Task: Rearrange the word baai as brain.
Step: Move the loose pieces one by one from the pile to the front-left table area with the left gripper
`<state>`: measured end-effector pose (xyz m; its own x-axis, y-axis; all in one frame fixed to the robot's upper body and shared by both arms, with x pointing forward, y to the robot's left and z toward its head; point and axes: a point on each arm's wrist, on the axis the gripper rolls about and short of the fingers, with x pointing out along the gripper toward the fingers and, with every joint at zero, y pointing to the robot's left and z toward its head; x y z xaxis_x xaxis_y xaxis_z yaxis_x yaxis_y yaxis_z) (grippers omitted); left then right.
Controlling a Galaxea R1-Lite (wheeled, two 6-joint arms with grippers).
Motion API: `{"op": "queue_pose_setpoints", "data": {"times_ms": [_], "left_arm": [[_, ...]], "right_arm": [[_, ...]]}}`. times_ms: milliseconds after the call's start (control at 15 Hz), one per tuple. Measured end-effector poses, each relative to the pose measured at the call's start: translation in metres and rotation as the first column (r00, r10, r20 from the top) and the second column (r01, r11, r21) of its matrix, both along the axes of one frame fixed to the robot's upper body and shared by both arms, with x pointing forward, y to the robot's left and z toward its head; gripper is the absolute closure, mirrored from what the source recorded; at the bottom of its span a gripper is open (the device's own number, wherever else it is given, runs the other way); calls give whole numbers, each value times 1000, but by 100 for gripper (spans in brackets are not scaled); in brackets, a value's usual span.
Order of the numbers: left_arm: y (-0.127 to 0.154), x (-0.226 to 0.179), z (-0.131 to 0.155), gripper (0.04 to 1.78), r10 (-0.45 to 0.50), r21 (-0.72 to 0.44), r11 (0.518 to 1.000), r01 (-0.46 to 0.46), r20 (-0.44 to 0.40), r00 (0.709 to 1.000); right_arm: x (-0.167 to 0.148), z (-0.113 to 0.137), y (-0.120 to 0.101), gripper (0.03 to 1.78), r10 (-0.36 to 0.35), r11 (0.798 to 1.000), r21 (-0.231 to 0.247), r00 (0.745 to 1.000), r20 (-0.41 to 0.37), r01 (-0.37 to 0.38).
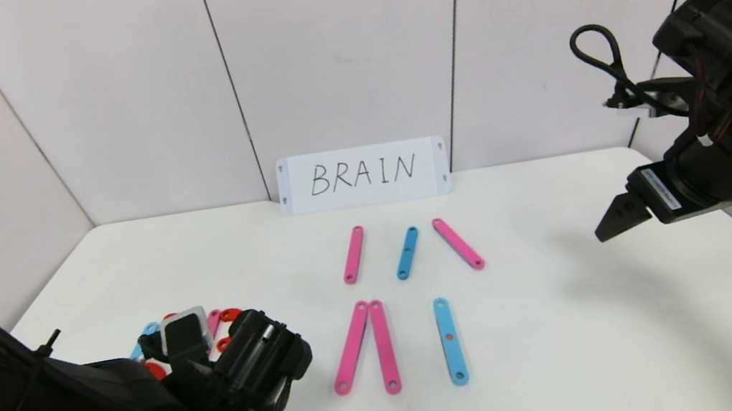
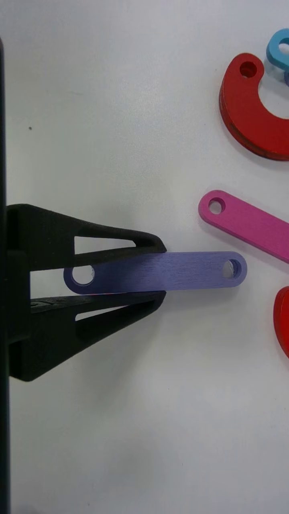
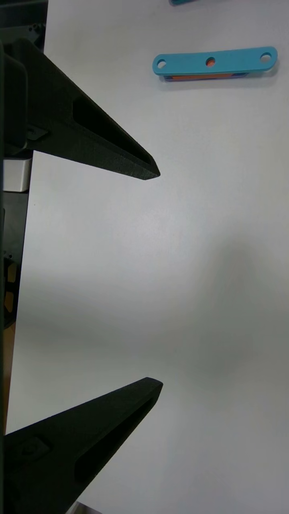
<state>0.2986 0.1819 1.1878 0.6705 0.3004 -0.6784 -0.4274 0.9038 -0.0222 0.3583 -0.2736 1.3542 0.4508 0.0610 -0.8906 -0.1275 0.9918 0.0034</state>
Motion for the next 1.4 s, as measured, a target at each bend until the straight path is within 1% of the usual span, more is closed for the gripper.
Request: {"op": "queue_pose_setpoints", "data": {"times_ms": [133,400,1000,1133,1400], "left_arm": [[-2,3,-5,160,14,-4,1000,-15,-6,1000],[-4,6,-9,160,7,-13,1000,-8,-28,1000],[1,19,-11,160,43,-33,998,-45,-37,998],[1,23,-10,160,44,-52,998,-46,-42,998],[0,25,-11,160,38,-54,998,-41,-50,998]], "right_arm": [[0,0,0,9,0,1000,0,1000,0,0],[0,0,0,9,0,1000,0,1000,0,0],[0,0,0,9,2,1000,0,1000,-1,-2],[0,0,1,9,3,1000,0,1000,-1,-3],[-1,0,2,9,8,1000,-1,1000,-2,-8]]}}
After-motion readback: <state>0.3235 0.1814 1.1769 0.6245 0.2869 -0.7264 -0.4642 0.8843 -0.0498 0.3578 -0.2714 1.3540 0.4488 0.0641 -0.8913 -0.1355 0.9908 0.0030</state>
